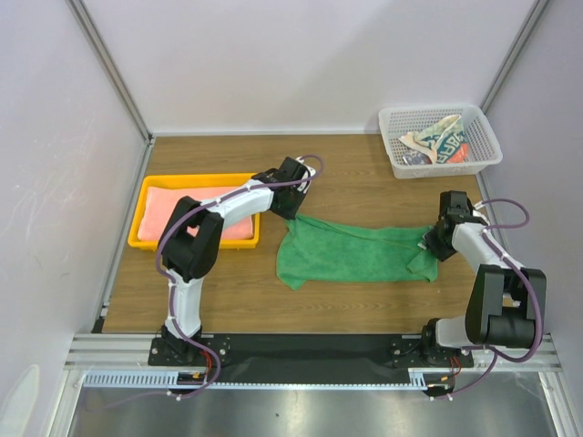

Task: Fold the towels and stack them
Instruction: Flatten out the crumpled towel

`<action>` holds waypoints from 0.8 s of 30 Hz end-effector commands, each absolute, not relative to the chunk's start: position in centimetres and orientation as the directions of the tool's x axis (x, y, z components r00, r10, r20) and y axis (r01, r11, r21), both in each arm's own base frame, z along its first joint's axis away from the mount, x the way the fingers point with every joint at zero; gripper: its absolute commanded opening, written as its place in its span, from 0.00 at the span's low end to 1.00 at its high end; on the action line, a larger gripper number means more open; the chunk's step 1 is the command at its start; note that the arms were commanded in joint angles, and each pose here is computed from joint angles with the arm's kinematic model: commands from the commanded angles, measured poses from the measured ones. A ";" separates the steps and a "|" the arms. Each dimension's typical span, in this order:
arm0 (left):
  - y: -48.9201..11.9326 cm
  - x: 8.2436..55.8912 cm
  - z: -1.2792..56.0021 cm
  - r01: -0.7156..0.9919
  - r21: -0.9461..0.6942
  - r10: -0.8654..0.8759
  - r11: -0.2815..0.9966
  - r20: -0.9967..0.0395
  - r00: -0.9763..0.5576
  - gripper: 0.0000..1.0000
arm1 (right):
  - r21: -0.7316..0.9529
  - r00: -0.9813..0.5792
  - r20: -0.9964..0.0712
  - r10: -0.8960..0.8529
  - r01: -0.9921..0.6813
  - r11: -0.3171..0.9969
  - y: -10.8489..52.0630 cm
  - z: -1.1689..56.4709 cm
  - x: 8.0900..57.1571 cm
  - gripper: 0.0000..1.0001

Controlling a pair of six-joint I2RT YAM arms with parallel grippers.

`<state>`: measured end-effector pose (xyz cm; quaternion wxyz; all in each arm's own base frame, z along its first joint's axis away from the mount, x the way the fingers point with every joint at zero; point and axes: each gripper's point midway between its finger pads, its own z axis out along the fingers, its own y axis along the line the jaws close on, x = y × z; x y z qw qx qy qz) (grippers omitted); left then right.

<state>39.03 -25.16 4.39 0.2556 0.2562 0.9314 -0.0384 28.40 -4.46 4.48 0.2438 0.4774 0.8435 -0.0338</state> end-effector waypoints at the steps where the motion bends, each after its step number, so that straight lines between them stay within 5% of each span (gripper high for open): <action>1: -25.2 39.7 7.2 0.508 0.054 0.449 0.860 -0.553 -0.702 0.00 | 0.210 -0.384 -0.488 0.784 0.820 0.532 -5.1 5.7 30.0 0.47; 6: -25.1 39.6 7.1 0.508 0.055 0.451 0.860 -0.549 -0.704 0.00 | 0.214 -0.380 -0.492 0.783 0.819 0.532 -5.2 5.4 30.2 0.45; 16: -24.9 39.5 6.8 0.505 0.056 0.451 0.861 -0.543 -0.709 0.00 | 0.220 -0.372 -0.495 0.786 0.821 0.527 -5.2 5.3 30.7 0.00; 24: -24.1 40.9 11.5 0.474 0.055 0.409 0.879 -0.601 -0.687 0.00 | 0.275 -0.356 -0.557 0.750 0.774 0.571 -5.5 11.0 32.0 0.00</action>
